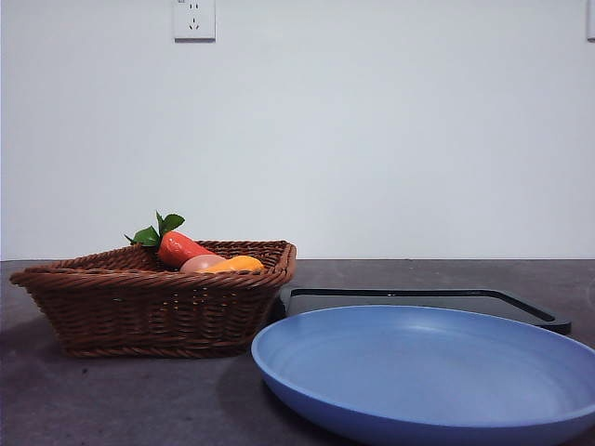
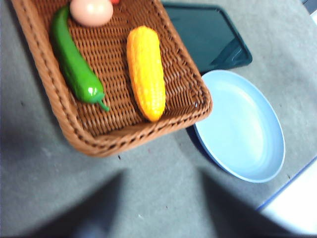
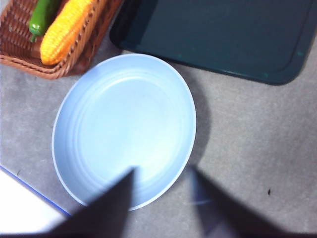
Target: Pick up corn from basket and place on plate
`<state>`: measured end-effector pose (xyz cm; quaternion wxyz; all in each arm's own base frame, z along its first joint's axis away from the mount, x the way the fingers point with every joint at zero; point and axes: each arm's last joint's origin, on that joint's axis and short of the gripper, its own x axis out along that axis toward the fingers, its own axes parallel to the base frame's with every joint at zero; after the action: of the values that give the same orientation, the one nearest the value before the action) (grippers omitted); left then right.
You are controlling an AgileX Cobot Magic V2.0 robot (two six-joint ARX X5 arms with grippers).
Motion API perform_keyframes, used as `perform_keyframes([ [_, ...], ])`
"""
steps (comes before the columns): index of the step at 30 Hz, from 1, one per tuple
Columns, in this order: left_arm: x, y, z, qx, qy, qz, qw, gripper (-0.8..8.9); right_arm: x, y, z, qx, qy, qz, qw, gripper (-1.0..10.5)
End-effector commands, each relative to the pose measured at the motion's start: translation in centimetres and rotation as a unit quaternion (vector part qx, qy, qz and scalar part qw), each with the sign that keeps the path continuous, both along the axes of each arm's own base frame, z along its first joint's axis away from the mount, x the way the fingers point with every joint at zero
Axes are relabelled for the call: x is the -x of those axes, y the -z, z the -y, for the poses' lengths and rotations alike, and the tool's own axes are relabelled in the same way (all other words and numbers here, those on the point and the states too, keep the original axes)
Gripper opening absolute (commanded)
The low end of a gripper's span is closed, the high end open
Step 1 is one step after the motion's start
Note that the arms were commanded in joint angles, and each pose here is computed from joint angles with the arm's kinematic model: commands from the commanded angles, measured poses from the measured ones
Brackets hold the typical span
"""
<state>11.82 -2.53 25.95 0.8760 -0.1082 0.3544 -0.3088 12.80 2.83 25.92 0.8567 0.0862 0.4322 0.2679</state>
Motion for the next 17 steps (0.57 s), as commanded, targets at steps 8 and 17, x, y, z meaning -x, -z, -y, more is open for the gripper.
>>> perform_keyframes([
  [8, -0.2, -0.6, 0.1, 0.006, 0.001, 0.009, 1.000, 4.29, -4.9, 2.9, -1.7, 0.008, -0.025, -0.085, 0.996, 2.9],
  [17, -0.2, -0.6, 0.1, 0.006, 0.001, 0.008, 1.000, 4.29, -9.2, 8.5, -2.7, 0.023, -0.030, -0.179, 0.983, 2.9],
])
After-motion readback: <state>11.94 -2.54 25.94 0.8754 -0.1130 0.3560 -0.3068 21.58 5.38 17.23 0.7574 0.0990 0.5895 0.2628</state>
